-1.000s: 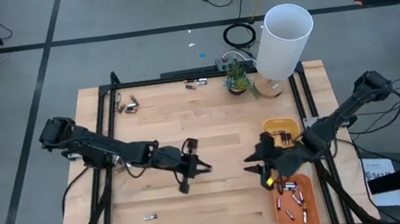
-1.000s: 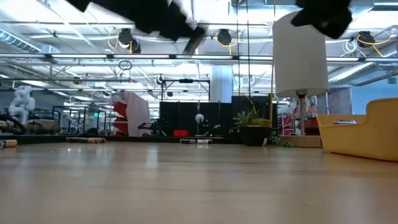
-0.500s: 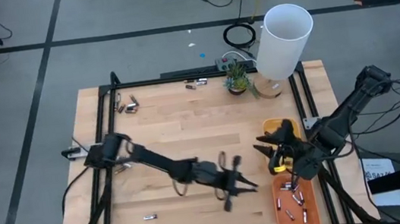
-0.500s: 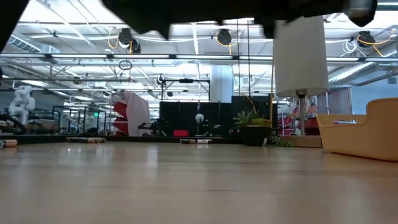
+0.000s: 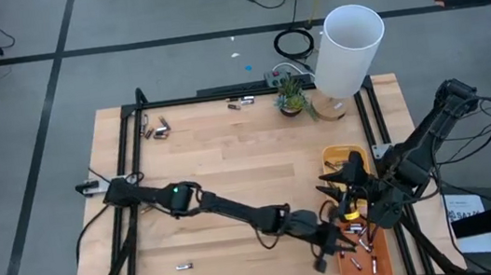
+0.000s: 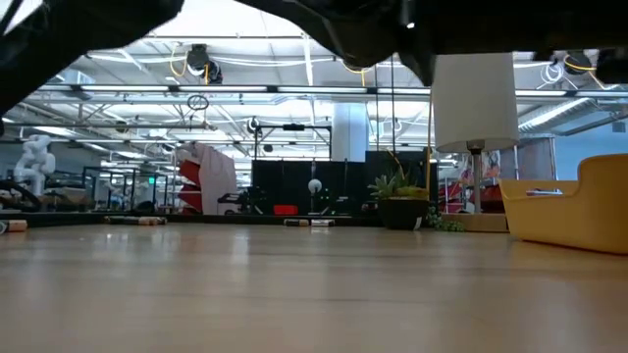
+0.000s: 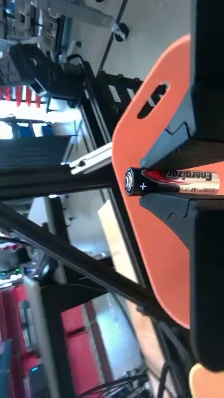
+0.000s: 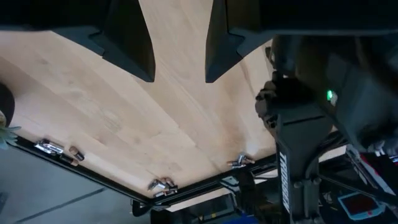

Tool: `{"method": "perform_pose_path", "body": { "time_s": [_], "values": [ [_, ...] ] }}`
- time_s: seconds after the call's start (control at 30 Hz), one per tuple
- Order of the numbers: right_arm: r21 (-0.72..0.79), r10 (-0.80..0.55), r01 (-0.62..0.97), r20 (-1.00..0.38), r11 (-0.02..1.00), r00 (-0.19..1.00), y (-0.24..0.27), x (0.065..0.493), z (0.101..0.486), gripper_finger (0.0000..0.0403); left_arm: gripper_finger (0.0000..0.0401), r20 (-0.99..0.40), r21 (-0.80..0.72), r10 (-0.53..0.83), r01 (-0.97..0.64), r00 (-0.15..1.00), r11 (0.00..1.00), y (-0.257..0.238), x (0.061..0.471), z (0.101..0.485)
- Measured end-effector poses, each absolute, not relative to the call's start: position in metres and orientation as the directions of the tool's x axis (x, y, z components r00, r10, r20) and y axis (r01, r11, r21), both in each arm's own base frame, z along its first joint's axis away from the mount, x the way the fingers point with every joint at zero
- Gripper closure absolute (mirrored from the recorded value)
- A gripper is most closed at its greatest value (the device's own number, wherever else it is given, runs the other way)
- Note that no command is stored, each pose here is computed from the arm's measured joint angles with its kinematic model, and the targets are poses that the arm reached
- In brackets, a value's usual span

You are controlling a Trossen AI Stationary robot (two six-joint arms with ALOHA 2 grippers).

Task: Sort batteries
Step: Put the black battery into the orange bin

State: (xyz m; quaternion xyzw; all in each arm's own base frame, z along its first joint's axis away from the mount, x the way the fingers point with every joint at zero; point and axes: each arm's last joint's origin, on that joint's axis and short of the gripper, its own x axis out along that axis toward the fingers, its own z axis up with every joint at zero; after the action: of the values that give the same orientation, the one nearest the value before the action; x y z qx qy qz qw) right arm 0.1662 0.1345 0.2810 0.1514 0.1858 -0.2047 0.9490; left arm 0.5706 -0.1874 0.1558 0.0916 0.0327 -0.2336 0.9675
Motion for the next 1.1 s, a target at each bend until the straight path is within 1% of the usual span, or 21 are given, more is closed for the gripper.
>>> {"method": "perform_pose_path", "body": {
  "time_s": [0.13,0.2,0.23,0.4,0.47,0.53,0.63,0.7,0.8,0.87,0.93,1.0,1.1],
  "values": [
    [0.201,-0.335,0.445,-0.415,0.873,0.846,0.134,0.166,0.281,0.0271,0.0354,-0.145,0.138,-0.444,0.462,0.884,0.876,-0.19,0.579,0.147],
    [0.197,-0.336,0.445,-0.417,0.874,0.845,0.134,0.166,0.281,0.0271,0.0354,-0.14,0.139,-0.443,0.461,0.885,0.876,-0.19,0.579,0.143],
    [0.197,-0.336,0.445,-0.417,0.874,0.845,0.134,0.166,0.28,0.0271,0.0347,-0.147,0.138,-0.443,0.462,0.884,0.876,-0.19,0.579,0.142],
    [0.196,-0.335,0.444,-0.418,0.874,0.844,0.134,0.166,0.28,0.0271,0.0269,-0.136,0.143,-0.425,0.442,0.895,0.886,-0.188,0.58,0.146],
    [0.196,-0.335,0.444,-0.418,0.874,0.844,0.134,0.166,0.28,0.0271,0.0247,-0.135,0.144,-0.417,0.434,0.899,0.889,-0.185,0.581,0.146],
    [0.196,-0.335,0.444,-0.418,0.874,0.844,0.134,0.166,0.28,0.0271,0.0234,-0.133,0.144,-0.41,0.427,0.902,0.893,-0.184,0.581,0.148],
    [0.198,-0.333,0.443,-0.419,0.874,0.844,0.134,0.166,0.28,0.0271,0.0225,-0.16,0.143,-0.398,0.42,0.903,0.896,-0.183,0.58,0.15],
    [0.198,-0.333,0.443,-0.42,0.874,0.844,0.134,0.166,0.28,0.0271,0.0224,-0.21,0.144,-0.402,0.435,0.891,0.889,-0.183,0.578,0.155],
    [0.189,-0.333,0.44,-0.42,0.878,0.844,0.134,0.166,0.28,0.0271,0.0223,-0.323,0.219,-0.402,0.481,0.857,0.849,-0.185,0.57,0.167],
    [0.185,-0.333,0.439,-0.42,0.879,0.844,0.134,0.166,0.28,0.0271,0.0222,-0.439,0.254,-0.385,0.523,0.812,0.813,-0.187,0.56,0.177],
    [0.183,-0.332,0.437,-0.421,0.881,0.844,0.134,0.166,0.28,0.0271,0.0222,-0.567,0.272,-0.328,0.548,0.755,0.791,-0.191,0.546,0.183],
    [0.176,-0.335,0.438,-0.423,0.881,0.842,0.135,0.167,0.279,0.0271,0.0222,-0.708,0.278,-0.226,0.559,0.669,0.781,-0.191,0.528,0.189],
    [0.161,-0.34,0.441,-0.427,0.883,0.838,0.137,0.169,0.276,0.0271,0.0221,-0.895,0.217,-0.072,0.57,0.441,0.793,-0.186,0.491,0.198]
  ]
}}
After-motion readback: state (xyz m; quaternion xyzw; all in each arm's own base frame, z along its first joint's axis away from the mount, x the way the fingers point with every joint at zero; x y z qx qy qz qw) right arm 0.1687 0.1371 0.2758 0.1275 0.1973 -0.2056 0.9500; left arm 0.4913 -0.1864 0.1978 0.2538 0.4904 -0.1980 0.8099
